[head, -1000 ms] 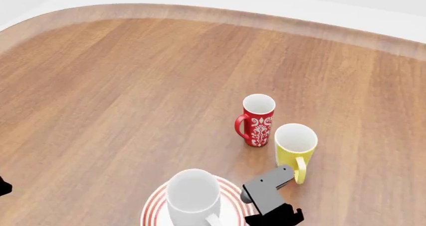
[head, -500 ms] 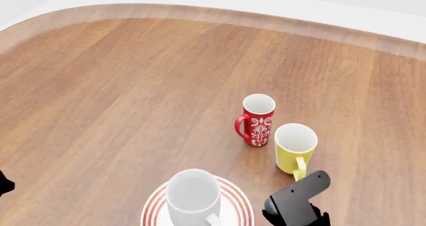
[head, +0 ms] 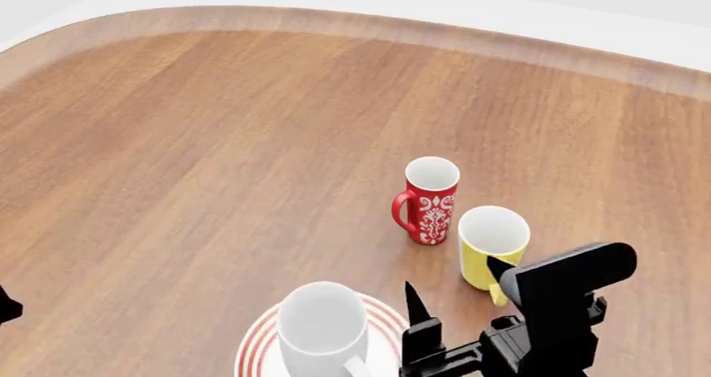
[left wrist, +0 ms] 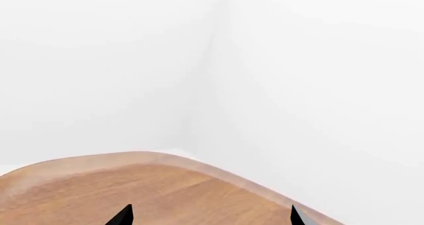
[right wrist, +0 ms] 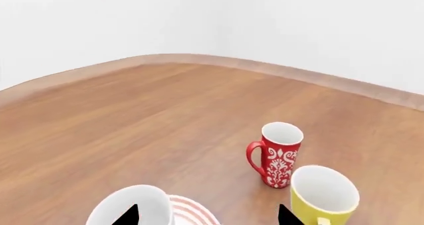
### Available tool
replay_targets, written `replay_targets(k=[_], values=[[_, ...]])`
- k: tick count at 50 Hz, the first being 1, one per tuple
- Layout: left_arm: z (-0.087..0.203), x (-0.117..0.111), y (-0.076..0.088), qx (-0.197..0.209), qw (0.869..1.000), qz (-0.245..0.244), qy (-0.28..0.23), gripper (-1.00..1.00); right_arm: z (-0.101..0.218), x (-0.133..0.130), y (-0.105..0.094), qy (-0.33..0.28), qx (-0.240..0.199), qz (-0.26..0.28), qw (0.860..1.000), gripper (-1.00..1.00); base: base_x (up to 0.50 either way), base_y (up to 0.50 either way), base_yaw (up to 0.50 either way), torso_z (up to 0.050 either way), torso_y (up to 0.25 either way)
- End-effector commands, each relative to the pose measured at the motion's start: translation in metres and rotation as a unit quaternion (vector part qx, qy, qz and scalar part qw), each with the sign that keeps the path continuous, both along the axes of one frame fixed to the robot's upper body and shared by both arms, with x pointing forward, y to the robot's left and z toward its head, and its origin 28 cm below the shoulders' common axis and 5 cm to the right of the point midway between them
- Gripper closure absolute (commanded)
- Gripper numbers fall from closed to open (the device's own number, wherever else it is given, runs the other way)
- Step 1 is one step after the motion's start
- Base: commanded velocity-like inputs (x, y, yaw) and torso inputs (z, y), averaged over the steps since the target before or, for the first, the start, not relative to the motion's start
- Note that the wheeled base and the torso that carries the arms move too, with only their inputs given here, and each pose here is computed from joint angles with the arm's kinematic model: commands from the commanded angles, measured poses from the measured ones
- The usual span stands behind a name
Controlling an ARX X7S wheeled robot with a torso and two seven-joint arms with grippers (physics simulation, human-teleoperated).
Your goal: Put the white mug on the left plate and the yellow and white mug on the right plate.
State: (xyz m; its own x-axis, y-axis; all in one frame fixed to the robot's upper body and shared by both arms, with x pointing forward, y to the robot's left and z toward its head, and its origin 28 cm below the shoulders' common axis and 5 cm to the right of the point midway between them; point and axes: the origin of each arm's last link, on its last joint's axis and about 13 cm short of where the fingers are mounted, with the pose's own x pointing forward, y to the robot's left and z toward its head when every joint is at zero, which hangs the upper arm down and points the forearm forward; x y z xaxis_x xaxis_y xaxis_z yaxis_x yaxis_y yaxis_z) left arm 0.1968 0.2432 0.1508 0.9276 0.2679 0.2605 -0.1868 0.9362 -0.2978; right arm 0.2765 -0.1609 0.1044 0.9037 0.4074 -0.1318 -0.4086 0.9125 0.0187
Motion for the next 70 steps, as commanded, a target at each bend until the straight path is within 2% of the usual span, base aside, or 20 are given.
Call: replay_targets(k=[1,11,17,28,47,48,50,55,59,70], values=[[0.001,-0.001,0.000,-0.002,1.000,-0.001,-0.002,-1.00,-0.002,0.022,0.003,-0.014,0.028,-0.042,0.999,-1.00,0.00,0.00,0.00,0.000,0.000],[0.001,-0.001,-0.001,-0.002,1.000,-0.002,-0.004,-1.00,-0.012,0.051,0.008,0.016,0.043,-0.091,0.995,-1.00,0.00,0.00,0.00,0.000,0.000],[0.002,-0.002,-0.001,-0.001,1.000,-0.004,-0.005,-1.00,-0.022,0.056,0.004,0.028,0.053,-0.111,0.992,-1.00,0.00,0.00,0.00,0.000,0.000],[0.002,-0.003,-0.001,0.000,1.000,-0.004,-0.005,-1.00,-0.037,0.056,-0.002,0.041,0.066,-0.134,0.988,-1.00,0.00,0.00,0.00,0.000,0.000],[0.002,-0.003,-0.001,0.001,1.000,-0.006,-0.006,-1.00,-0.036,0.050,-0.005,0.031,0.067,-0.148,0.986,-1.00,0.00,0.00,0.00,0.000,0.000],[0.002,-0.003,-0.003,0.003,1.000,-0.010,-0.006,-1.00,-0.032,0.050,-0.006,0.050,0.043,-0.163,0.984,-1.00,0.00,0.00,0.00,0.000,0.000],[0.004,-0.004,-0.006,0.010,1.000,-0.015,-0.009,-1.00,-0.024,0.062,-0.003,0.047,0.013,-0.164,0.985,-1.00,0.00,0.00,0.00,0.000,0.000],[0.000,0.002,-0.004,0.011,1.000,-0.021,-0.008,-1.00,-0.018,0.099,0.000,0.047,0.004,-0.175,0.983,-1.00,0.00,0.00,0.00,0.000,0.000],[0.002,-0.001,-0.002,0.016,1.000,-0.016,-0.013,-1.00,-0.015,0.116,0.000,0.053,-0.004,-0.185,0.981,-1.00,0.00,0.00,0.00,0.000,0.000],[0.002,-0.001,-0.004,0.027,0.999,-0.018,-0.025,-1.00,0.002,0.125,-0.003,0.062,-0.028,-0.197,0.978,-1.00,0.00,0.00,0.00,0.002,-0.067]])
